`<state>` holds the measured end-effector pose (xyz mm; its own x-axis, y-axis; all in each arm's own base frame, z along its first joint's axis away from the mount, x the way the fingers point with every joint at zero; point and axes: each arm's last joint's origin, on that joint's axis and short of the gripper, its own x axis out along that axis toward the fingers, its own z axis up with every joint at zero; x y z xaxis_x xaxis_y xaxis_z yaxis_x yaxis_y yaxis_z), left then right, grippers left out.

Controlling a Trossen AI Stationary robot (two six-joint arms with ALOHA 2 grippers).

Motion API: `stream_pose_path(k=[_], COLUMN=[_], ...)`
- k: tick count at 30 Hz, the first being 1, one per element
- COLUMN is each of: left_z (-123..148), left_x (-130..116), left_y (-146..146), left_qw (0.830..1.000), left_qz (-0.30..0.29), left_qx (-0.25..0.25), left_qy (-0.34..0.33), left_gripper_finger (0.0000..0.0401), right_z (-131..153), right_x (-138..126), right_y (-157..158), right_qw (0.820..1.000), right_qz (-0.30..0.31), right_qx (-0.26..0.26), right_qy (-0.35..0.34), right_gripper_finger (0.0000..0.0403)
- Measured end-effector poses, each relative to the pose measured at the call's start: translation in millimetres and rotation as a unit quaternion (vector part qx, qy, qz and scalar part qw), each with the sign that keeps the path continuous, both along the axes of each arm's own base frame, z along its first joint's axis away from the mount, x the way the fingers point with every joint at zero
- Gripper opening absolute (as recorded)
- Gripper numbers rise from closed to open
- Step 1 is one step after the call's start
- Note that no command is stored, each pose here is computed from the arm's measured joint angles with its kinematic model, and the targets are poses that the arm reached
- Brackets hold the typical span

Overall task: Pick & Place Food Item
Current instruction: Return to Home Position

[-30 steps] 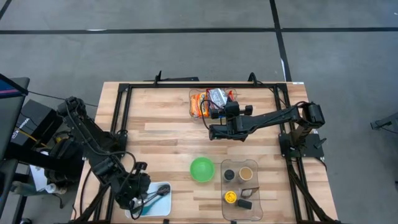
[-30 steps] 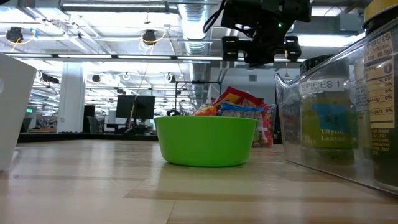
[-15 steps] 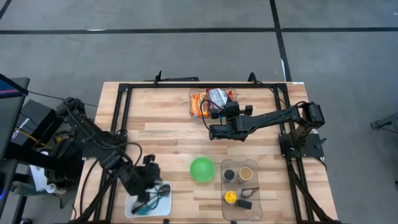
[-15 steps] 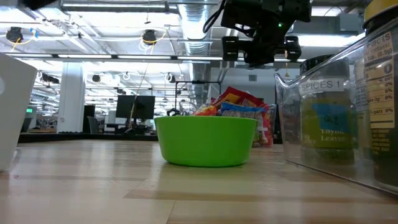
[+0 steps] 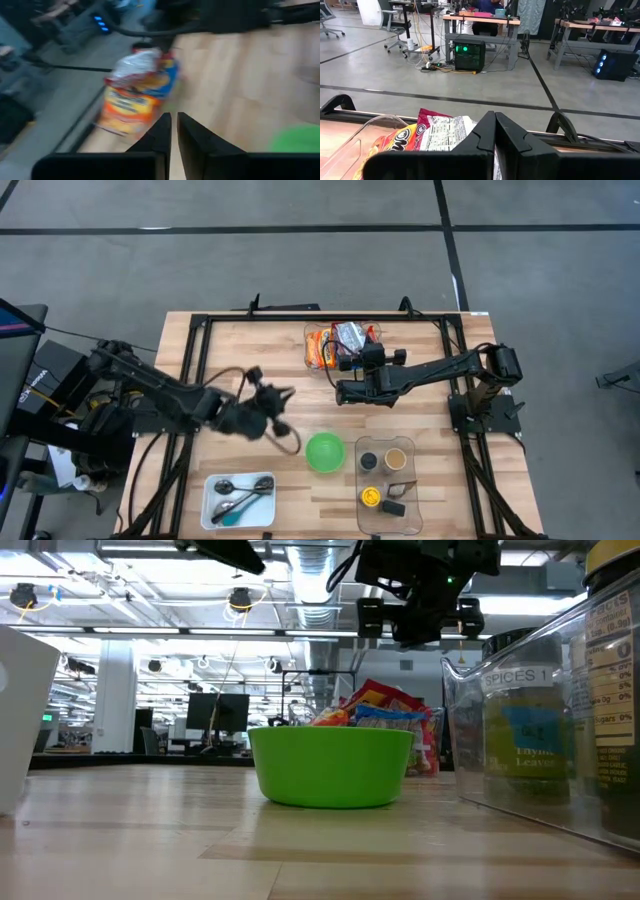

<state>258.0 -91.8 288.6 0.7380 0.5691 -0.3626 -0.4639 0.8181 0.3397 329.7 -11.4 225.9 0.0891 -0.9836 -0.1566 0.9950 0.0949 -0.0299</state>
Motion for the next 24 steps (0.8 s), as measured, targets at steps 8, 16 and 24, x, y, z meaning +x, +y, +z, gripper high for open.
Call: stream_pose_path(k=[8,16,24], left_z=[3,-2,-5], left_x=[17,23,26], left_y=[65,105,113], left_qw=[0.994,0.994,0.974], left_qz=[0.107,0.058,-0.080], left_qx=[0.014,-0.085,-0.207], left_qy=[0.002,0.022,0.038], left_gripper_finger=[0.0010,0.0001,0.0003], right_z=[-1,-2,-5], right_x=[0,0,1], right_y=[0,-1,1], right_qw=[1.000,0.996,0.975], right_qz=[0.006,0.022,0.070], right_qx=[0.024,0.019,0.066], right_qy=[0.002,0.088,0.201], right_gripper_finger=[0.0002,0.0002,0.0002])
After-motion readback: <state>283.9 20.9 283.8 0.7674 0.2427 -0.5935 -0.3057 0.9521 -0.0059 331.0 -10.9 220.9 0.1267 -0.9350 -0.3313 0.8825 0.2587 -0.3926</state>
